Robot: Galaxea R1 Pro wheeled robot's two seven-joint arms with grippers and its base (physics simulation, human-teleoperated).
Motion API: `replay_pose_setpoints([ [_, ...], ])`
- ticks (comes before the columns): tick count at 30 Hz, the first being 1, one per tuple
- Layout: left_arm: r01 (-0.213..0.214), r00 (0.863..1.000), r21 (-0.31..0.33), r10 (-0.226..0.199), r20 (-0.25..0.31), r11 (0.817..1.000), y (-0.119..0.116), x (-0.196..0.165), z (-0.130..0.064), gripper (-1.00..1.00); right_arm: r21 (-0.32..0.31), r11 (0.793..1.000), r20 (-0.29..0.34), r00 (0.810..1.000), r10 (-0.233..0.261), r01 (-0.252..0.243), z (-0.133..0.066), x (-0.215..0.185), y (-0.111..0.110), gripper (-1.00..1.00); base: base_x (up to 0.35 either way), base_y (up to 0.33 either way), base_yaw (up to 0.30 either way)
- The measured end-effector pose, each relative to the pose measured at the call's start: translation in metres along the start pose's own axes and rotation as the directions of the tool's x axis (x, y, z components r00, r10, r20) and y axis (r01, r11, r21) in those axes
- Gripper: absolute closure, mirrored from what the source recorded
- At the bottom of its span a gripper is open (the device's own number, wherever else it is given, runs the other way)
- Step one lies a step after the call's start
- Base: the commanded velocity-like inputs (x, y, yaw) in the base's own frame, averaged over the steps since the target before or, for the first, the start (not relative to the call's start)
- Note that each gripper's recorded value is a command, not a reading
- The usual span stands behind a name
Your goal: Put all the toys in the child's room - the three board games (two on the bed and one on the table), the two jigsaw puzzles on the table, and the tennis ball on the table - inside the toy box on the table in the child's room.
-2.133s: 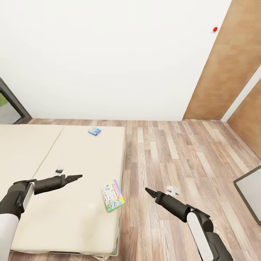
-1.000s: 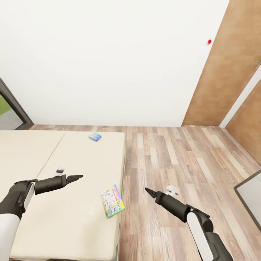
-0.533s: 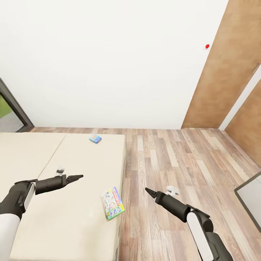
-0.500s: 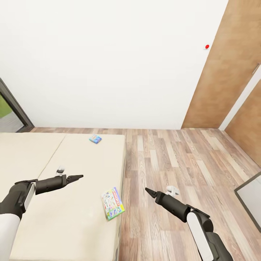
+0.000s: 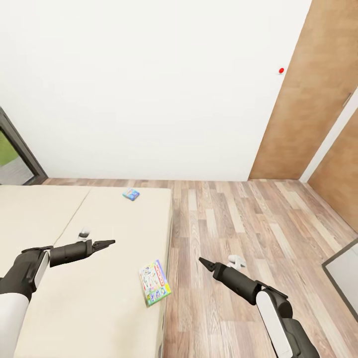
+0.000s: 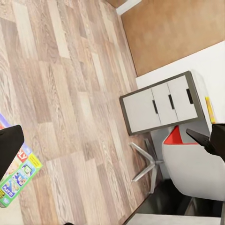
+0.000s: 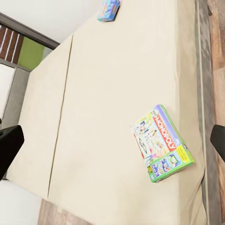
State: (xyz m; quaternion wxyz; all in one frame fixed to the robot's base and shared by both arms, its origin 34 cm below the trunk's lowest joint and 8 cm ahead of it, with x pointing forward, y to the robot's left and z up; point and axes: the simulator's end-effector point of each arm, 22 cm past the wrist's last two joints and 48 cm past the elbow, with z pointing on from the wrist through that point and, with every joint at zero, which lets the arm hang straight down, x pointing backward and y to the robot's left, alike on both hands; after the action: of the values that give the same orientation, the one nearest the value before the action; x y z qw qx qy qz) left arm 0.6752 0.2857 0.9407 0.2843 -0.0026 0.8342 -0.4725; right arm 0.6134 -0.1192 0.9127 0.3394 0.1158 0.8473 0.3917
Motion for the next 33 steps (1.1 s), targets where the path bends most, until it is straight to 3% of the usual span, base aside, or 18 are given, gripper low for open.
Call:
replay_pose_setpoints([
  [33,-0.042,0.999,0.016,0.041,0.030,0.999,-0.024,-0.016,-0.009,-1.00,-0.025,0.999,0.036,0.999,-0.031,0.032,-0.010,-0.016,0.020,-1.00,0.000,0.000,0.000],
])
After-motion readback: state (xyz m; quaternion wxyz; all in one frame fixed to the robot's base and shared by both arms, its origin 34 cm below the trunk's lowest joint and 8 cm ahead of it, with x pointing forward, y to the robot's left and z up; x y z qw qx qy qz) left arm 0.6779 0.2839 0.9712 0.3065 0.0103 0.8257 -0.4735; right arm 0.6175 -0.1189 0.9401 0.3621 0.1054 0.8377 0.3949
